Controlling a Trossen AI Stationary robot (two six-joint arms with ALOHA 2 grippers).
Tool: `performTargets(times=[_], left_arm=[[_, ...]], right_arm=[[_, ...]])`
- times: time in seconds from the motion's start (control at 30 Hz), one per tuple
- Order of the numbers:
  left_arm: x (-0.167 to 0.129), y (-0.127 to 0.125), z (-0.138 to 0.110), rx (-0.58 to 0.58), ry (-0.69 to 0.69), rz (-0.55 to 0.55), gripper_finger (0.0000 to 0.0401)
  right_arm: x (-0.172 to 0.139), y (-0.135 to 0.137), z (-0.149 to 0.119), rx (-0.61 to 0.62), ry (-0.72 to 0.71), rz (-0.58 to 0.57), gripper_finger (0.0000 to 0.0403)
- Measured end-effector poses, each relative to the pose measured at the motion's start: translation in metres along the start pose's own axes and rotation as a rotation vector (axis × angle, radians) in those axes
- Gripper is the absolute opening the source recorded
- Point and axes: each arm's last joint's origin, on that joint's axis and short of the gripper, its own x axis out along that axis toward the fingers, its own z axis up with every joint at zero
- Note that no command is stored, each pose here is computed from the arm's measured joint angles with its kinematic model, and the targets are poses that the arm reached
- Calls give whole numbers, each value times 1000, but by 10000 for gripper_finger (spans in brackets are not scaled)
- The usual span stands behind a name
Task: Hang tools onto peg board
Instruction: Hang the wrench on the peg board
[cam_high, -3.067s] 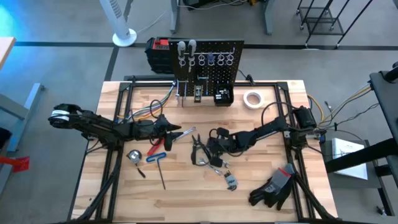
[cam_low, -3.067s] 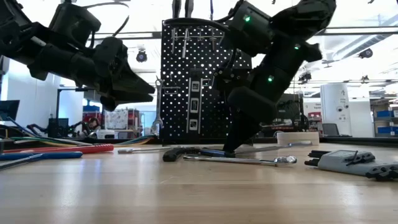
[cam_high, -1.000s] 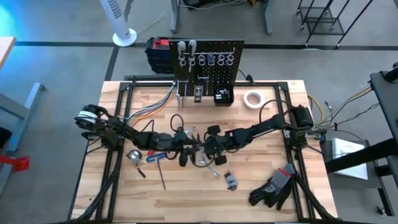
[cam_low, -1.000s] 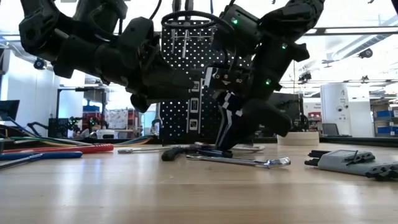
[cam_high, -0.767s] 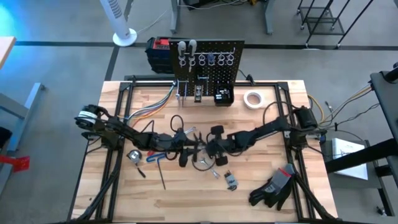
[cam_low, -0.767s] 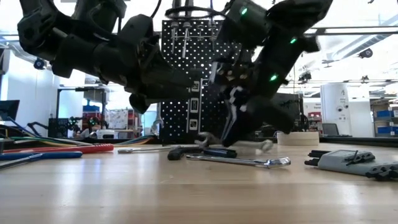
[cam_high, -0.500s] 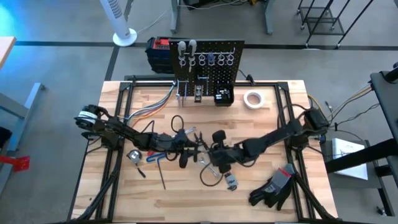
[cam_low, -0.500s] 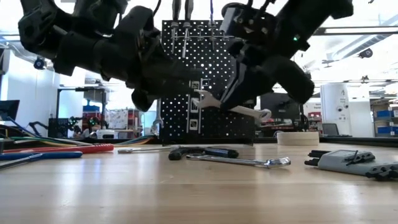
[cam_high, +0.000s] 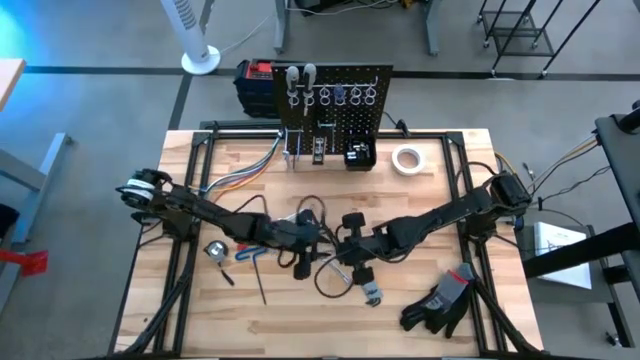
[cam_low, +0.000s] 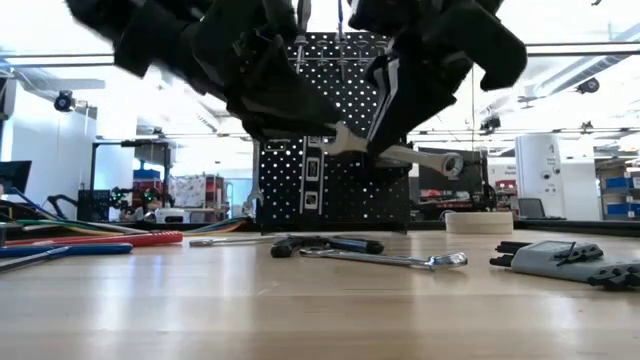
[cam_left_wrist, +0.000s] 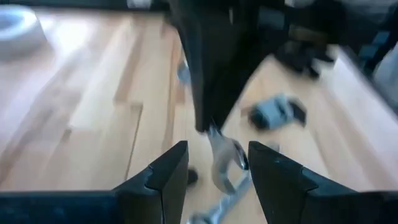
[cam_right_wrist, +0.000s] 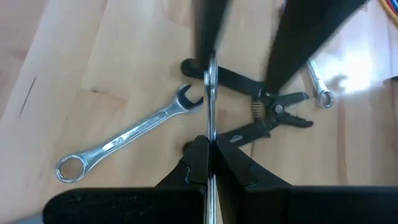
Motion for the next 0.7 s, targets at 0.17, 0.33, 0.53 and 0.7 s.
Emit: performTargets(times=[0.17,0.33,0.53,0.7], left_arm=[[6,-4,18,18,208,45,158],[13,-6,30,43,206,46,158],[18,-7,36,43,193,47,141],[17,-6,32,39,229,40,67]], right_arm=[[-4,-2,6,4,-11,-3,0],[-5,-2,7,10,-14,-5,0],[-5,-1,6,15,-13,-7,0],[-5,-2,7,15,-15,-13,0]])
